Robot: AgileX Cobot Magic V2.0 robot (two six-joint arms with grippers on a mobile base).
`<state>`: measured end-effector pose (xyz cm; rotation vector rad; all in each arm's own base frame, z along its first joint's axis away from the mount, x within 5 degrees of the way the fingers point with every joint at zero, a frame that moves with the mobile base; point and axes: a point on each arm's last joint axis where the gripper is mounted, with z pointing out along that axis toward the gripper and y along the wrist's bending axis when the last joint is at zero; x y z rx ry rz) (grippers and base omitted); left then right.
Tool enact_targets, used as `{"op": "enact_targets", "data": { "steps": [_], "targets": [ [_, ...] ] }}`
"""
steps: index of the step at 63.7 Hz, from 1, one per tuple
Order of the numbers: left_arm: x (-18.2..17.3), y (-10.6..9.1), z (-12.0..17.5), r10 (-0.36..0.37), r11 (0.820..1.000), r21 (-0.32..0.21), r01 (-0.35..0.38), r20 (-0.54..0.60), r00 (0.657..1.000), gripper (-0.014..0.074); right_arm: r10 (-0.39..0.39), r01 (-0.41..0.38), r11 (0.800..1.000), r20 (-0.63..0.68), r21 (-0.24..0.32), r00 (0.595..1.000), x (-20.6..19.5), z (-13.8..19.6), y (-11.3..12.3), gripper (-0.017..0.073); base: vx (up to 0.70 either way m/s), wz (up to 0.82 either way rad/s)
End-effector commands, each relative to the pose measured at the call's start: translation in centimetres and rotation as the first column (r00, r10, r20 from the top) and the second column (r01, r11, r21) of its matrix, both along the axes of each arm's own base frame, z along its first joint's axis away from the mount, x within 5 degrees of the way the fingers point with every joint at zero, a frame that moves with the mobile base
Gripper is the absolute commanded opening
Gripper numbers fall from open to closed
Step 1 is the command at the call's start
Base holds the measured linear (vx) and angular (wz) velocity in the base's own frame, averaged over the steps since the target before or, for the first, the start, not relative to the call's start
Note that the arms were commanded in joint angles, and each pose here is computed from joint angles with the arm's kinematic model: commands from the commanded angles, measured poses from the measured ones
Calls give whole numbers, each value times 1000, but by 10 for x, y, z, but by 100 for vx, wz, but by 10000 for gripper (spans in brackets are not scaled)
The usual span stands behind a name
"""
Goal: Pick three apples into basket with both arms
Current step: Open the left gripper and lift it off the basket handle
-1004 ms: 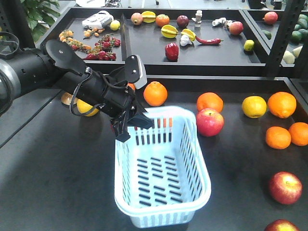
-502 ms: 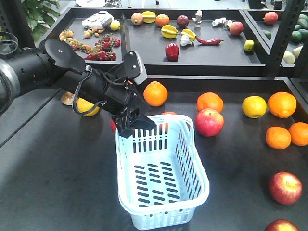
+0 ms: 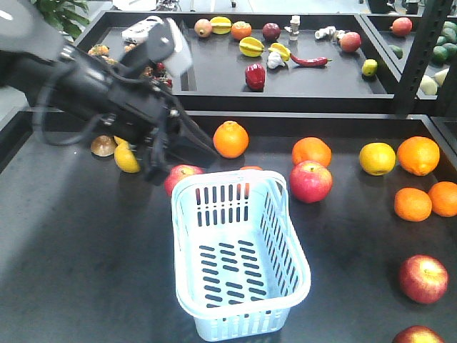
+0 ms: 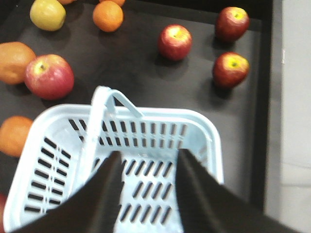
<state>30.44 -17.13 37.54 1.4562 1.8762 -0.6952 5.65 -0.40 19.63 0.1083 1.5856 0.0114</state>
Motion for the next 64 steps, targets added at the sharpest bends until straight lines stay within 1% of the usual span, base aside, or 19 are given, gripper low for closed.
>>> {"op": "enact_targets", "data": {
  "steps": [1, 4, 7, 9, 14, 20, 30, 36, 41, 46, 52, 56, 60, 64],
  "targets": [
    [-31, 10, 45, 34, 998, -47, -31, 52, 998, 50, 9, -7, 1000, 71, -20, 997, 0, 3, 1, -4, 0, 0],
    [-42, 15, 53, 46, 998, -37, -45, 47, 998, -11, 9, -7, 1000, 71, -20, 997, 0, 3, 1, -4, 0, 0],
    [-53, 20, 61, 54, 998, -33, -52, 43, 998, -8, 9, -7, 1000, 71, -20, 997, 0, 3, 1, -4, 0, 0],
    [-60, 23, 67, 71, 997, -37, -69, 46, 996, -8, 9, -7, 1000, 71, -20, 997, 0, 3, 1, -4, 0, 0],
    [-78, 31, 80, 121, 991, -54, -118, 54, 991, -8, 9, -7, 1000, 71, -20, 997, 0, 3, 1, -4, 0, 0],
    [-98, 39, 96, 155, 986, -80, -148, 82, 985, -8, 9, -7, 1000, 71, -20, 997, 0, 3, 1, -4, 0, 0],
    [-131, 52, 117, 189, 975, -139, -172, 124, 974, -8, 9, -7, 1000, 71, -20, 997, 0, 3, 1, -4, 0, 0],
    [-148, 58, 119, 191, 974, -149, -169, 147, 971, -8, 9, -7, 1000, 71, -20, 997, 0, 3, 1, -4, 0, 0],
    [-159, 62, 110, 193, 974, -144, -174, 131, 972, -8, 9, -7, 1000, 71, -20, 997, 0, 3, 1, -4, 0, 0],
    [-167, 65, 93, 200, 974, -129, -187, 96, 975, -8, 9, -7, 1000, 71, -20, 997, 0, 3, 1, -4, 0, 0],
    [-178, 70, 72, 225, 968, -130, -214, 74, 971, -8, 9, -7, 1000, 71, -20, 997, 0, 3, 1, -4, 0, 0],
    [-184, 73, 54, 256, 960, -132, -248, 49, 966, -8, 9, -7, 1000, 71, -20, 997, 0, 3, 1, -4, 0, 0],
    [-191, 77, 38, 294, 947, -142, -288, 22, 956, -8, 9, -7, 1000, 71, -20, 997, 0, 3, 1, -4, 0, 0],
    [-199, 81, 22, 340, 928, -162, -335, -2, 941, -8, 9, -7, 1000, 71, -20, 997, 0, 3, 1, -4, 0, 0]
  ]
}}
